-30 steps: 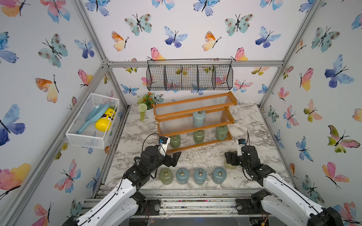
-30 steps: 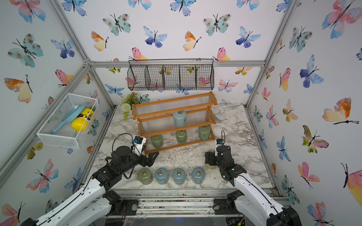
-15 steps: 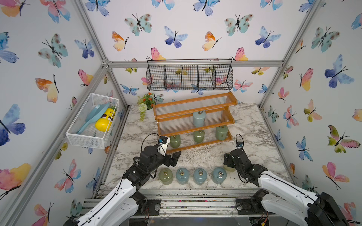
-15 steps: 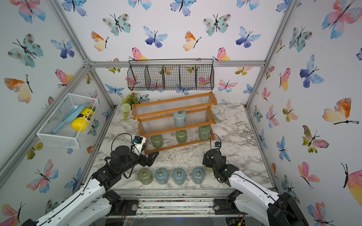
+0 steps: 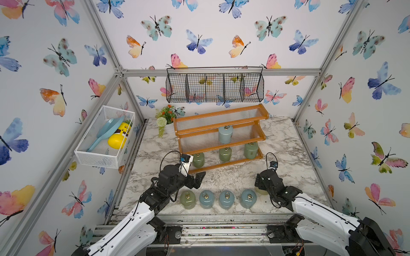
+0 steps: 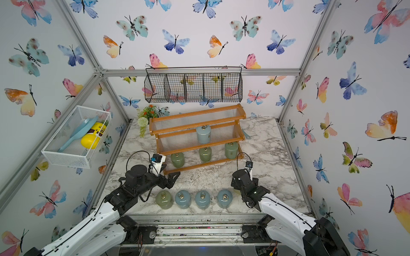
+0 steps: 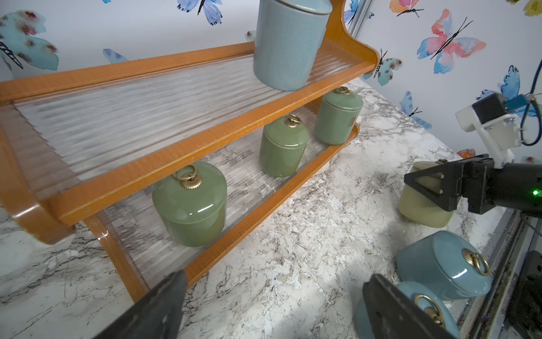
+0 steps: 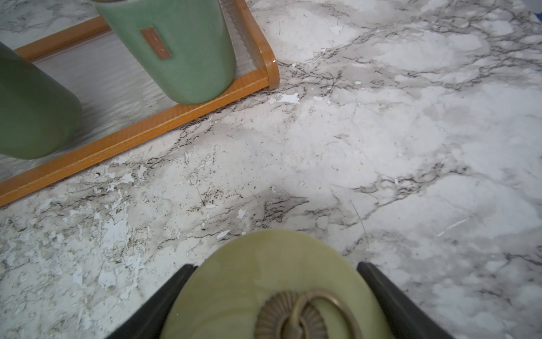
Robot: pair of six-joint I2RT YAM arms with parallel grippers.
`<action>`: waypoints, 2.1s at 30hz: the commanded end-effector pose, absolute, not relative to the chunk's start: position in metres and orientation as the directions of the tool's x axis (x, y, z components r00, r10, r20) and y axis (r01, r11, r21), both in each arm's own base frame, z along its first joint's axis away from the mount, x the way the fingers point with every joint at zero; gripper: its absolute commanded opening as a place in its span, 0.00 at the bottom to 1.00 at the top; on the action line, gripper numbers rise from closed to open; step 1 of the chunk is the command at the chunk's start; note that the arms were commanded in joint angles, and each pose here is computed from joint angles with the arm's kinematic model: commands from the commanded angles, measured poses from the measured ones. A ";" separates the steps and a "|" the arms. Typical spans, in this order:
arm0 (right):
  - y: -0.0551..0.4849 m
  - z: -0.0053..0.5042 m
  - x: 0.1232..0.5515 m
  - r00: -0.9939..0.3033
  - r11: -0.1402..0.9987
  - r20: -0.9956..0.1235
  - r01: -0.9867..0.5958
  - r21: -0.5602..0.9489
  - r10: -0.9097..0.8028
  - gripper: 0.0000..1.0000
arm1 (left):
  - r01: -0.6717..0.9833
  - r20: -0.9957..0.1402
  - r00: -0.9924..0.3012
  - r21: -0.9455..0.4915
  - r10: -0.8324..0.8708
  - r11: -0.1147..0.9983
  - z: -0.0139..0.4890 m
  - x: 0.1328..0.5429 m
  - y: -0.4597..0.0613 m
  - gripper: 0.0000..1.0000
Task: Remove the tea canisters from the shelf
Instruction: Place the tea canister at the center of the board.
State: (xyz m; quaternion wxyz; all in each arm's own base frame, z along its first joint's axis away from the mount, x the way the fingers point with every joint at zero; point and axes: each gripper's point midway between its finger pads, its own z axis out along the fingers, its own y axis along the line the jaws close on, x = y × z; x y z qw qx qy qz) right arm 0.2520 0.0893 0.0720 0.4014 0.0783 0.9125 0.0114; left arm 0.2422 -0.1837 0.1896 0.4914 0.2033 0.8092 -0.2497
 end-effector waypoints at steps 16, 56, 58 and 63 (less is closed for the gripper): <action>0.097 0.069 0.245 -0.685 0.985 -0.708 0.124 0.118 0.171 0.93 | 0.600 -0.907 -0.415 -0.209 0.077 0.772 0.195 0.239 -0.186 0.98; 0.107 0.086 0.241 -0.726 0.986 -0.668 0.103 0.127 0.162 0.98 | 0.599 -0.899 -0.431 -0.223 0.075 0.769 0.189 0.238 -0.187 0.98; 0.111 0.089 0.243 -0.736 0.990 -0.663 0.075 0.120 0.136 0.98 | 0.600 -0.900 -0.429 -0.221 0.075 0.769 0.189 0.238 -0.187 0.98; 0.119 0.100 0.249 -0.748 0.993 -0.656 0.036 0.109 0.099 0.97 | 0.600 -0.899 -0.430 -0.220 0.078 0.769 0.188 0.237 -0.187 0.98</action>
